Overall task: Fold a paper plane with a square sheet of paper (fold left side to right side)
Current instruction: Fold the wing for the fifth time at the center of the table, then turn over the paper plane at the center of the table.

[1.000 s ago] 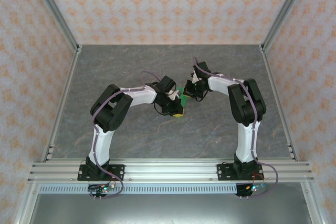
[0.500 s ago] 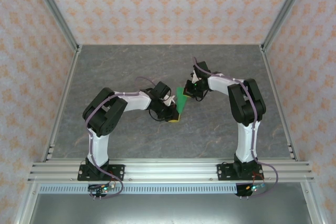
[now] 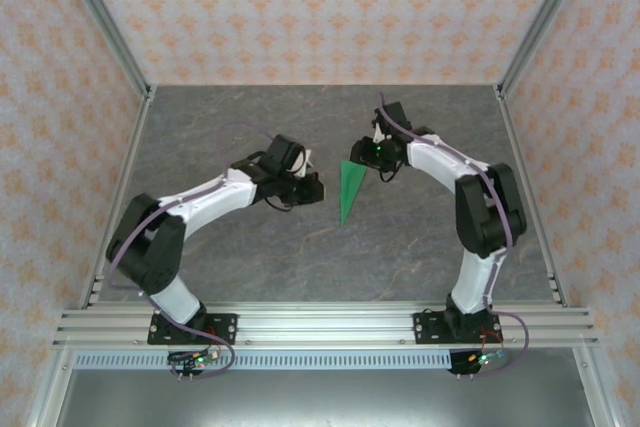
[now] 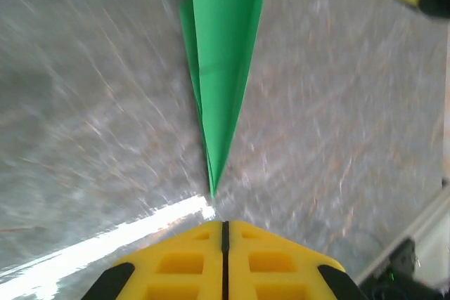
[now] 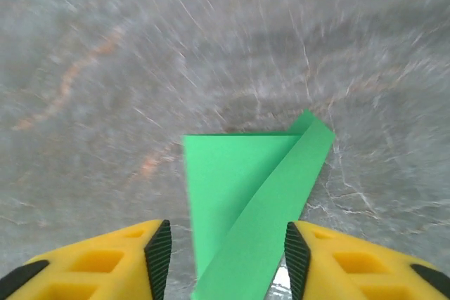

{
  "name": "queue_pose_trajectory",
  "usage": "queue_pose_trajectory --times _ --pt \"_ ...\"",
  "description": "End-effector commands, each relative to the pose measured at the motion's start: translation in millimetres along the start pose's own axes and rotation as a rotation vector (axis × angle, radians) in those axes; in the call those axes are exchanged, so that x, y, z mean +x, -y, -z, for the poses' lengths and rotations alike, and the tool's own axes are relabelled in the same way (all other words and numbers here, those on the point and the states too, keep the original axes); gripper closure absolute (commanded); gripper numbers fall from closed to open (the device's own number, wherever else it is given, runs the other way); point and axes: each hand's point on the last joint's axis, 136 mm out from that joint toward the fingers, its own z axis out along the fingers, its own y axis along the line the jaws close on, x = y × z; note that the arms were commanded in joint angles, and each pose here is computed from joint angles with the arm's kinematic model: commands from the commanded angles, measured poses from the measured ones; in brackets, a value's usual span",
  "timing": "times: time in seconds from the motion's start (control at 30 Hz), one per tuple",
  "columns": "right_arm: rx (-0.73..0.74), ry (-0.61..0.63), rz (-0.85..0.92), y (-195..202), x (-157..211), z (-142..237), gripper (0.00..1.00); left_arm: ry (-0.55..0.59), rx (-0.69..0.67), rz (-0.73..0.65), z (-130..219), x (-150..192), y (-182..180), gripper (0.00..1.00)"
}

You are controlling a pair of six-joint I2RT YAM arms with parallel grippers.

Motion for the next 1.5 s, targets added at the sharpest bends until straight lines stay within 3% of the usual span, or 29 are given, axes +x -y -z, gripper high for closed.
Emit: queue_pose_trajectory --times 0.0,0.2,0.37,0.43,0.57,0.73,0.83,1.03,1.13,1.37,1.47 --pt "0.135 0.057 0.026 5 6 25 0.42 0.237 -0.169 0.01 24 -37 -24 0.9" --pt "0.218 -0.012 0.037 1 51 5 0.28 0.429 -0.266 0.033 57 -59 -37 0.75" --pt "0.233 -0.067 0.016 8 72 -19 0.3 0.492 -0.291 0.033 77 -61 -41 0.47" --pt "0.233 -0.09 0.011 10 77 -26 0.4 0.508 -0.288 0.025 83 -59 -41 0.38" --pt "0.245 -0.117 0.011 14 83 -34 0.61 0.54 -0.278 -0.002 95 -58 -39 0.28" --pt "0.154 -0.119 0.021 -2 84 -29 0.98 0.589 -0.251 -0.059 113 -56 -32 0.11" --pt "0.024 -0.108 0.056 -28 80 -16 1.0 0.627 -0.253 -0.077 128 -54 -32 0.02" --pt "-0.319 -0.072 0.109 -86 83 30 1.0 0.681 -0.281 -0.109 151 -50 -36 0.01" --pt "-0.384 -0.103 0.112 -90 92 30 1.0 0.705 -0.268 -0.103 155 -49 -36 0.01" --pt "-0.351 -0.2 -0.016 -45 108 -29 0.99 0.711 -0.271 -0.109 160 -48 -35 0.01" --pt "-0.259 -0.194 -0.02 -21 109 -42 0.9 0.709 -0.274 -0.114 163 -47 -35 0.01"
